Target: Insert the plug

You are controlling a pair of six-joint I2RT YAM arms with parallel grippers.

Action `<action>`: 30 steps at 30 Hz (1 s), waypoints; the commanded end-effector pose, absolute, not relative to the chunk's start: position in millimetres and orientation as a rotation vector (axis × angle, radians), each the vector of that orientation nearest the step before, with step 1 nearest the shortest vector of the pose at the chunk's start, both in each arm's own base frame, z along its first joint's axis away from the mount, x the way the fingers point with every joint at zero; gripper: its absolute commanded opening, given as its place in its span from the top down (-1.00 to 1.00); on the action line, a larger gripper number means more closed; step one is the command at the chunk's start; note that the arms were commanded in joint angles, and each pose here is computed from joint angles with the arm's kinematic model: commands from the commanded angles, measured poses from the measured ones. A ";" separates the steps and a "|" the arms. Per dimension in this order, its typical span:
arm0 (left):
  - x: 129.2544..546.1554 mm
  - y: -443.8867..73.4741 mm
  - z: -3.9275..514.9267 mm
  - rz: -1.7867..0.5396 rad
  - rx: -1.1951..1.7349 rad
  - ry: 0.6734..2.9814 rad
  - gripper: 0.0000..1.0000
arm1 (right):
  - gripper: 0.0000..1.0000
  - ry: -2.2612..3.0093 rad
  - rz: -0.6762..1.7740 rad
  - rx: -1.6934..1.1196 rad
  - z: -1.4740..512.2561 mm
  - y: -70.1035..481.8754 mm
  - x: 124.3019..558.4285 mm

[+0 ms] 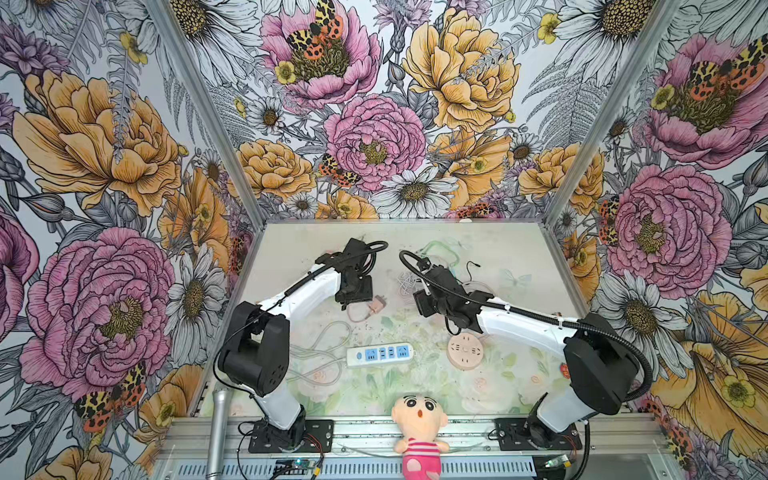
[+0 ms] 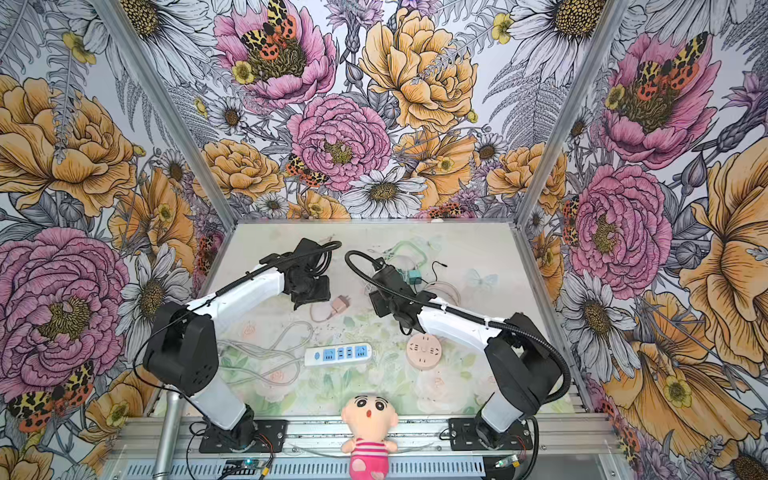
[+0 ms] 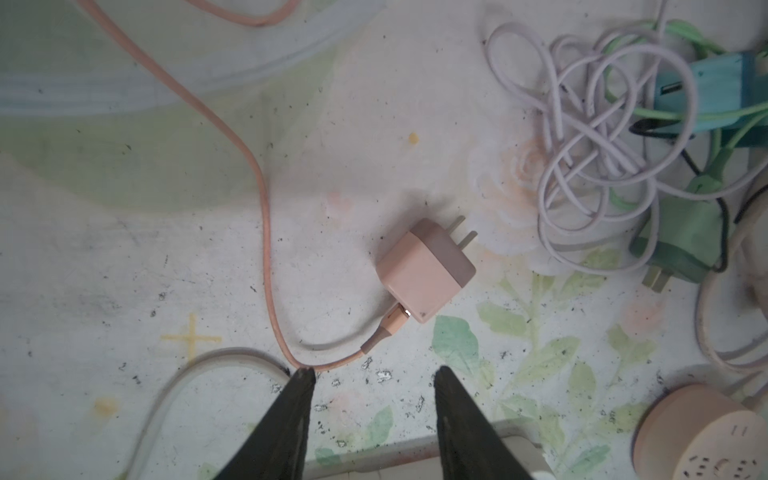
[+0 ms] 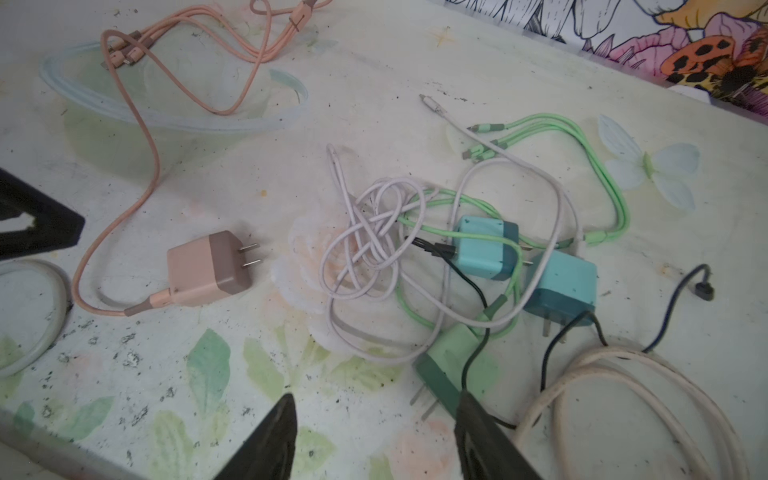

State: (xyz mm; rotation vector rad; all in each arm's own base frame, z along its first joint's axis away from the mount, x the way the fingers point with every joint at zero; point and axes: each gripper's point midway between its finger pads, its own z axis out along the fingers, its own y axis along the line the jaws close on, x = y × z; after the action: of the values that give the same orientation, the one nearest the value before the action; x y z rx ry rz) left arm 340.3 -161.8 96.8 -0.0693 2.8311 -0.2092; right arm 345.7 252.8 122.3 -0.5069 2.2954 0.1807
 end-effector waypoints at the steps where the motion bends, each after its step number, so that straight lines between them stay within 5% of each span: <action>1: 333.8 -179.5 89.2 -0.274 -0.051 2.832 0.17 | -0.24 2.286 0.165 -0.440 131.9 237.0 345.9; 5: 324.9 -197.7 75.2 -0.343 -0.037 2.858 0.41 | -0.24 2.293 0.156 -0.420 131.5 226.3 344.5; 17: 317.6 -201.9 33.2 -0.279 -0.007 2.946 0.45 | -0.23 2.316 0.158 -0.383 126.3 219.4 344.2; 30: 336.5 -137.9 1.2 -0.081 -0.224 2.942 0.34 | -0.23 2.344 0.167 -0.377 117.4 220.6 343.0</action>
State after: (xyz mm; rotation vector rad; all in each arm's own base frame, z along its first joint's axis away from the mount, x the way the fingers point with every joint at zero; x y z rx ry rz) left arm 336.2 -168.8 21.9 -0.1415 2.9306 -0.2147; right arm 342.4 222.4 119.8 -0.4098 2.3309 0.1577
